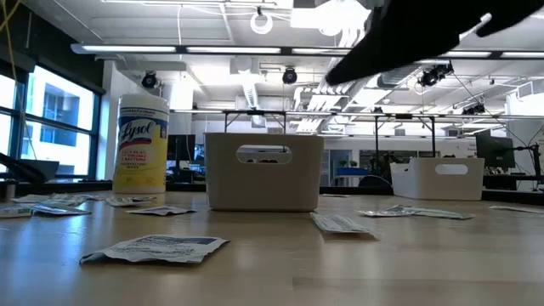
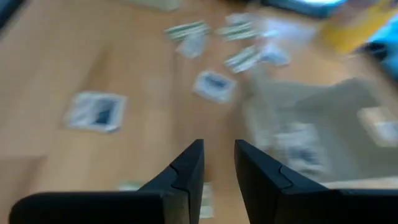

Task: Pick & Place First Aid Supplies
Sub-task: Put the green pad into the bottom gray bin

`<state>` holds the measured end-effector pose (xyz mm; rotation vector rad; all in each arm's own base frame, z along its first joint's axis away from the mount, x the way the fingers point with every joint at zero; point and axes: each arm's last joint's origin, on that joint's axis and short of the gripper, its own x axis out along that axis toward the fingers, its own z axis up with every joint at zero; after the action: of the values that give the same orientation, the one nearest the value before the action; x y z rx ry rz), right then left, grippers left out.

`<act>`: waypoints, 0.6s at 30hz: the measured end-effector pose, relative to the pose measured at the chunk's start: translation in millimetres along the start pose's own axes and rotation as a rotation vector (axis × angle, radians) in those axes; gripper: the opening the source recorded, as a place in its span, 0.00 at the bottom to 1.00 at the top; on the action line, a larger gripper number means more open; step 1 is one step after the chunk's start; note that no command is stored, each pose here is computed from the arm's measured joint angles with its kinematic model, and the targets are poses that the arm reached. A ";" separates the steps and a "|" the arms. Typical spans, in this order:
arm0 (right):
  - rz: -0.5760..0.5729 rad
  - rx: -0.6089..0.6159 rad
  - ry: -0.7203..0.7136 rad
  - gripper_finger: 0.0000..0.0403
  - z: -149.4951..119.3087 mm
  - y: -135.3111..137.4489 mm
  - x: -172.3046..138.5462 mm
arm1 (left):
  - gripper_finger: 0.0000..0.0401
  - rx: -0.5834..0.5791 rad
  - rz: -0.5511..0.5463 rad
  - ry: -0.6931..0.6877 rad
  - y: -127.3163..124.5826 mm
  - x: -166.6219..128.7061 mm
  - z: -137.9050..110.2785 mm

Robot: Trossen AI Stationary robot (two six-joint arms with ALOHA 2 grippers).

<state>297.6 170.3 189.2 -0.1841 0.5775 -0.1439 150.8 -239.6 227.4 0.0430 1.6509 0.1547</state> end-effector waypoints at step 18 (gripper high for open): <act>0.277 -0.009 0.156 0.21 -57.7 42.3 56.0 | 0.21 -0.025 0.400 -0.782 21.3 -33.5 43.3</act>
<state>315.6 193.4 103.1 -0.1005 0.7529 0.1143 195.4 -219.2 259.8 0.3696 0.8430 0.4066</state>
